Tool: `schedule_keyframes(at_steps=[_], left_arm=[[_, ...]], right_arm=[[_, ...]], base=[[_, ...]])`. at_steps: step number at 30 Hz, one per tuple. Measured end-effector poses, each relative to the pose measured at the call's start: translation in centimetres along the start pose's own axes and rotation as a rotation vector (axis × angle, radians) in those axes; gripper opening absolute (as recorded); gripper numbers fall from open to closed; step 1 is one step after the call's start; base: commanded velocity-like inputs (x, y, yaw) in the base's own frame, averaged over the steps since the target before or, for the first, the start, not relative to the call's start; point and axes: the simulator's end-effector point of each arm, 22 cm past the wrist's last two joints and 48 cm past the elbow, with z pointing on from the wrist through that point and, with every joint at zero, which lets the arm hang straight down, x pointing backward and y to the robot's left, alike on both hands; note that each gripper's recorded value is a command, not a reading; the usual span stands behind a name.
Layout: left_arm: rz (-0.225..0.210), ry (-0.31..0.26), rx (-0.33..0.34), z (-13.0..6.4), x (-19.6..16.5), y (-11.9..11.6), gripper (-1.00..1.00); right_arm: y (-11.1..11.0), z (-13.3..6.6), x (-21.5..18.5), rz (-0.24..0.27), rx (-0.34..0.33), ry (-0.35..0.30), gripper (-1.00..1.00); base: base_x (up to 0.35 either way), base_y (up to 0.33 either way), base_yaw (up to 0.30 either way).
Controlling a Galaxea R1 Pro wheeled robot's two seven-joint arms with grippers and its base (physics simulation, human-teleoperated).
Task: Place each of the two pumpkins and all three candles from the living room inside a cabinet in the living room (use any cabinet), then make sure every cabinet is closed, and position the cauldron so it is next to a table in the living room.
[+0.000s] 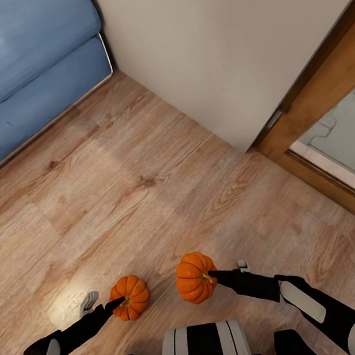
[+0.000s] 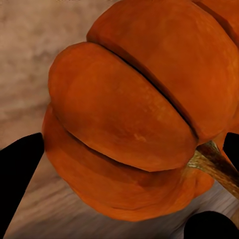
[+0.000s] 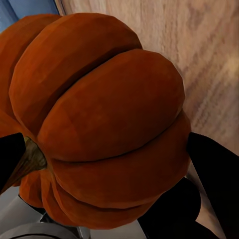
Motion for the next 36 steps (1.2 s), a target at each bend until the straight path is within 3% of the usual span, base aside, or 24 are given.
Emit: schedule_keyframes(at_steps=[18, 36], left_arm=[[0.011, -0.002, -0.007, -0.2, -0.1, 0.2, -1.0], [0.079, -0.047, 0.042, -1.8, -2.7, -3.9, -1.0]], right_arm=[[0.2, 0.0, 0.0, -0.002, -0.002, 0.0, -1.0], [3.7, -0.5, -1.3, -0.068, -0.027, -0.023, -1.0]], base=[[0.0, 0.0, 0.0], [0.0, 0.0, 0.0]])
